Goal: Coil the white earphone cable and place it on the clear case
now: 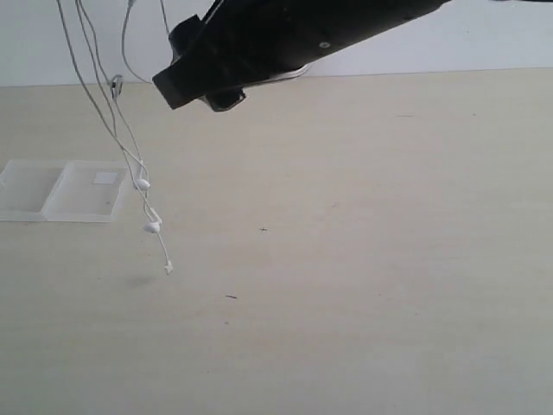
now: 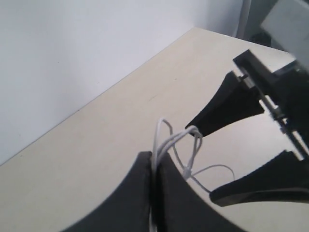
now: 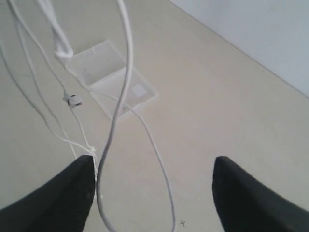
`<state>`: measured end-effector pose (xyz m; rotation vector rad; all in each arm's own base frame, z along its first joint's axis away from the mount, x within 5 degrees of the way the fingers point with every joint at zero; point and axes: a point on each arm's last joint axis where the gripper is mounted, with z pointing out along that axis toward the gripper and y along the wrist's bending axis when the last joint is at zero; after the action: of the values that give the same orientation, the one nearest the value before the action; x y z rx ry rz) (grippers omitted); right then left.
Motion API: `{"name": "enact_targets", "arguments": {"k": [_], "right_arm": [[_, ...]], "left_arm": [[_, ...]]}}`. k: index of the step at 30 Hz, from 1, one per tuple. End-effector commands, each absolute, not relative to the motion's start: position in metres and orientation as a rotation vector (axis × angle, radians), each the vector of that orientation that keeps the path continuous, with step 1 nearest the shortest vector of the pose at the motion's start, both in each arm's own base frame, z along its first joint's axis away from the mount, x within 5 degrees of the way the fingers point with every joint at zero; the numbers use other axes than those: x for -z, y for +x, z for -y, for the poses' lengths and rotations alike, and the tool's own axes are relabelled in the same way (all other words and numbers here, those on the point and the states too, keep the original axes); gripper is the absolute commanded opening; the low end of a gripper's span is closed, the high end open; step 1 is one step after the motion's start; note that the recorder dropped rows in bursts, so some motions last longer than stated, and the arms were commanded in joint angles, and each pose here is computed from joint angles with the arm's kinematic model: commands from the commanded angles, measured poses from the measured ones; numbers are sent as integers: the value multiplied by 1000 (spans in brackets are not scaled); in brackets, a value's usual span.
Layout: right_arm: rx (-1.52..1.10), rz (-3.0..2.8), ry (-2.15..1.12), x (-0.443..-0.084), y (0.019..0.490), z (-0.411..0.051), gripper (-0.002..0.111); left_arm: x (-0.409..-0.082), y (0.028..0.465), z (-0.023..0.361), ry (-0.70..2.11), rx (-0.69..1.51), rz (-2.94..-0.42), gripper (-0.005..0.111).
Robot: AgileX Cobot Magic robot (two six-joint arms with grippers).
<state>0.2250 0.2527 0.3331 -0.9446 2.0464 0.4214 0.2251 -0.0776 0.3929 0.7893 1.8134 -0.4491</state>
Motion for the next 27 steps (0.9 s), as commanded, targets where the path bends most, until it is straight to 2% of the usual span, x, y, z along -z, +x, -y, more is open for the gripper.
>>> {"name": "enact_targets", "arguments": {"k": [1,4,12,21,27], "right_arm": [[-407,-1958,-1004,-352,217,-244,75],[-425,-1937,-1007,-353,217,-246,82],[-429,-1866,-1016,-337,232,-265,82],[-449,-1806,-1151,-310,221,-302,82],[-495,-1789,-1120,-299,221,-317,82]], "left_arm": [[-398,226,76,757,444,-1793,0],[-399,227,76,746,446,-1789,0],[-399,227,76,738,445,-1786,0],[-400,227,76,731,451,-1783,0],[-401,227,77,708,470,-1775,0]]}}
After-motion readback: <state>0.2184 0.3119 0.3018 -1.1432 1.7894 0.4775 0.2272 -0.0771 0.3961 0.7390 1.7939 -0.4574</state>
